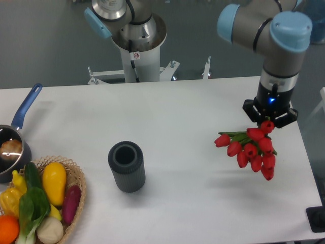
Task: Place the flowers on the table
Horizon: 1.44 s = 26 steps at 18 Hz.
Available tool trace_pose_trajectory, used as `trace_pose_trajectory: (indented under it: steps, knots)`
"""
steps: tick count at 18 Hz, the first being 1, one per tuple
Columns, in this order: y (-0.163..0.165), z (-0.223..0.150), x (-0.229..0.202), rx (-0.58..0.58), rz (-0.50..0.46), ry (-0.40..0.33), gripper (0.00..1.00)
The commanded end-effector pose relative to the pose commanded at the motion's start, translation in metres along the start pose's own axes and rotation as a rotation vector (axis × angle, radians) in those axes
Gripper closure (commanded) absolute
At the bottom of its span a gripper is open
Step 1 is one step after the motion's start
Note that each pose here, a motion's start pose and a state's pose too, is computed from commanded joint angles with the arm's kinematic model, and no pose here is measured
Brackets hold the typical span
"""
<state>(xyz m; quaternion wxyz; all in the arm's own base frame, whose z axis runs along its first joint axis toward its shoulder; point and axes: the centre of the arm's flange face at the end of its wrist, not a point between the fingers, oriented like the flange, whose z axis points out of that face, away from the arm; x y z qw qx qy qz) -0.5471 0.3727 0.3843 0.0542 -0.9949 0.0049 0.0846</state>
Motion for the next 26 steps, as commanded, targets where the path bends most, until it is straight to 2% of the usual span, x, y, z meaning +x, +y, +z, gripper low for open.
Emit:
trace_pose_trajectory:
  steps: [5,9,10,12,13,14,19,24,26]
  knots:
    - [-0.004,0.014,0.001,-0.013,-0.004,0.018,1.0]
    - [-0.025,0.033,0.016,-0.018,-0.036,0.049,1.0]
    - [-0.028,0.043,0.018,-0.022,-0.034,0.059,0.84]
    - [-0.033,0.05,0.025,-0.029,-0.023,0.07,0.44]
    - [-0.031,0.051,0.027,-0.04,-0.023,0.068,0.07]
    - [-0.03,0.049,0.028,-0.052,-0.021,0.06,0.0]
    - [-0.027,0.051,0.028,-0.121,-0.006,0.018,0.0]
    - [-0.008,0.045,0.01,-0.031,-0.023,0.021,0.0]
    - [-0.005,0.045,0.005,-0.011,0.056,0.006,0.0]
